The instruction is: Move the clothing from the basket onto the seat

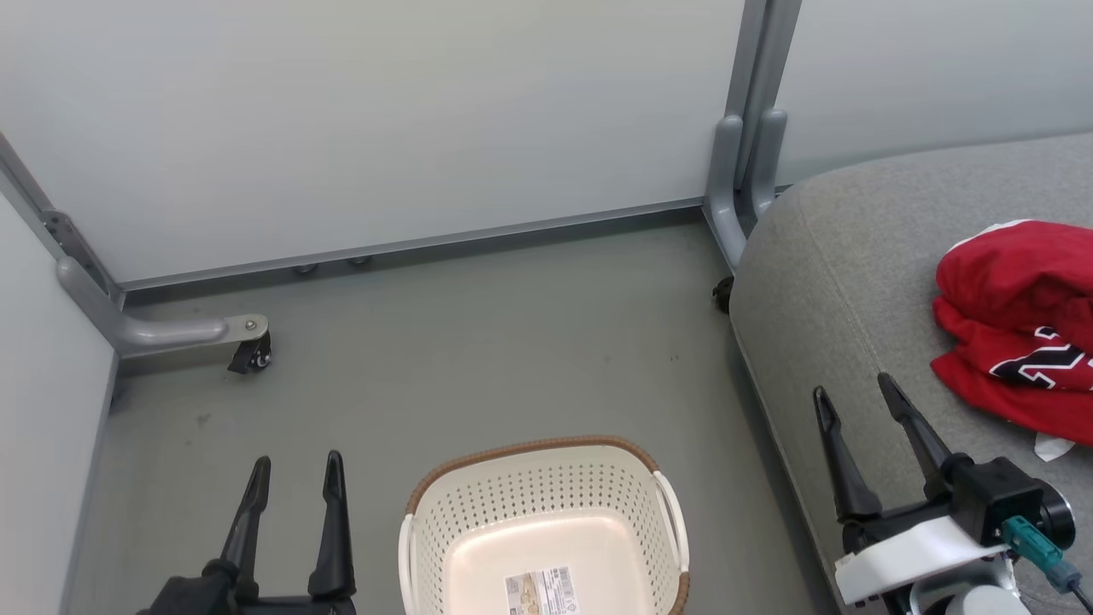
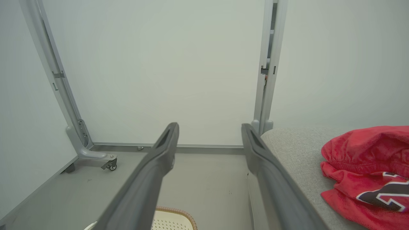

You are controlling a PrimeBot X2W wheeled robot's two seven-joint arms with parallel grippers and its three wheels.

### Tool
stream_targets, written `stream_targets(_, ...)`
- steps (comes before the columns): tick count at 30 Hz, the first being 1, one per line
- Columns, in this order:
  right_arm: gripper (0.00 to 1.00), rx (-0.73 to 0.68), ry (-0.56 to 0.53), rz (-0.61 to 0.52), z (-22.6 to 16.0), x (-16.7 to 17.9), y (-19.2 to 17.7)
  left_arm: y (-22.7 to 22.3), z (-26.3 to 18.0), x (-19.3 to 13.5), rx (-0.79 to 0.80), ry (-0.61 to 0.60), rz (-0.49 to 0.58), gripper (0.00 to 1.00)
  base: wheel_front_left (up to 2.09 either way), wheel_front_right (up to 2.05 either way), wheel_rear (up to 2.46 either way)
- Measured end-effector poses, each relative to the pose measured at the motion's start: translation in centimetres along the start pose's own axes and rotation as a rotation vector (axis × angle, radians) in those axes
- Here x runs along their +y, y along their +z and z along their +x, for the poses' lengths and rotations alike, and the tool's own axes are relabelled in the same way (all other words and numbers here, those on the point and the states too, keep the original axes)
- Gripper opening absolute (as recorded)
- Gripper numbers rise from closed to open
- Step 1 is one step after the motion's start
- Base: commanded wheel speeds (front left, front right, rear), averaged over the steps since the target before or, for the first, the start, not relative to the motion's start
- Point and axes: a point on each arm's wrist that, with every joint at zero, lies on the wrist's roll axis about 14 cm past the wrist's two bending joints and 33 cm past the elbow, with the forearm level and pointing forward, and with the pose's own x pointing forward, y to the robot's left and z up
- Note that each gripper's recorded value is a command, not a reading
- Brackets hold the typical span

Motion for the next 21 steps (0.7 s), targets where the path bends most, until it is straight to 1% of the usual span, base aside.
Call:
stream_targets(9, 1.00, 0.025, -0.027, 0.016, -2.5, 0.2, -0.6, -0.9, -2.1, 0.0, 0.035, 0.013, 0.005, 1.00, 0.00, 0.00, 0.00)
stream_targets(21, 1.00, 0.025, -0.031, 0.006, -3.3, 0.3, -0.5, -1.1, -2.2, -0.2, 0.042, 0.004, 0.005, 1.00, 0.00, 0.00, 0.00)
